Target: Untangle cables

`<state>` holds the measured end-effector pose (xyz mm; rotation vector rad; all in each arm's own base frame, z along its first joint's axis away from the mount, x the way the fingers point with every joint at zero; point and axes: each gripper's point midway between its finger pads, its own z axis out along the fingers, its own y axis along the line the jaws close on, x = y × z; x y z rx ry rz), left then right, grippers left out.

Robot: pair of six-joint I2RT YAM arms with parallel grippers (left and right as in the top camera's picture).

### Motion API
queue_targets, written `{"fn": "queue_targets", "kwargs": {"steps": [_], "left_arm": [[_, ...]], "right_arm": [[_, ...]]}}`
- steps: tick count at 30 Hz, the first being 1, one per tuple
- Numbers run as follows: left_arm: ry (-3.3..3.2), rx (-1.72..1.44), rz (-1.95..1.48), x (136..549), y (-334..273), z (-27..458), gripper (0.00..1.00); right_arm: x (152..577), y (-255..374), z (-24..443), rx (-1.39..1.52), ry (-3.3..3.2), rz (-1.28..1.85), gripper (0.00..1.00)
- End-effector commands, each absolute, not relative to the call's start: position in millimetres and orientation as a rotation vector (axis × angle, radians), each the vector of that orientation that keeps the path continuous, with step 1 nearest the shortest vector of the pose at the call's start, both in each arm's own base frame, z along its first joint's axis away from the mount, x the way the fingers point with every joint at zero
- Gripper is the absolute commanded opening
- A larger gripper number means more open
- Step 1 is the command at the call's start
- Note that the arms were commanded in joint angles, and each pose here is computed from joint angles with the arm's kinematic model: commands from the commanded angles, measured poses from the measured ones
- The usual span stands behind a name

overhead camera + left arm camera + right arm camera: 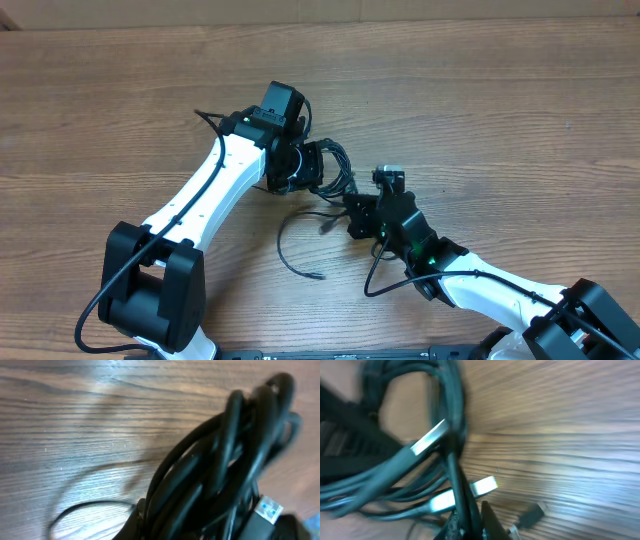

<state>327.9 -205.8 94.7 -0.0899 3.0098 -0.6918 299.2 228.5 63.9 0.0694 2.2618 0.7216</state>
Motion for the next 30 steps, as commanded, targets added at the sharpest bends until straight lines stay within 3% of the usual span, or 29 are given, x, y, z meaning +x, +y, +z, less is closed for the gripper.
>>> {"fn": "queue_targets", "kwargs": {"steps": [1, 7, 19, 30], "left_arm": [[2.931, 0.236, -0.722, 328, -204, 117, 0.04], [2.879, 0.482, -0.663, 333, -180, 126, 0.04], [2.763, 0.651, -0.644, 343, -194, 130, 0.04], [2.678, 0.781, -0.569, 338, -236, 132, 0.04]], "right_arm": [[319, 189, 60, 0.209, 2.225, 0.511, 0.04], [326, 169, 70, 0.265, 2.23, 0.556, 0.04], [284, 222, 151, -0.262, 2.081, 1.06, 0.04], [266, 236, 157, -0.338, 2.082, 1.196, 0.04]]}}
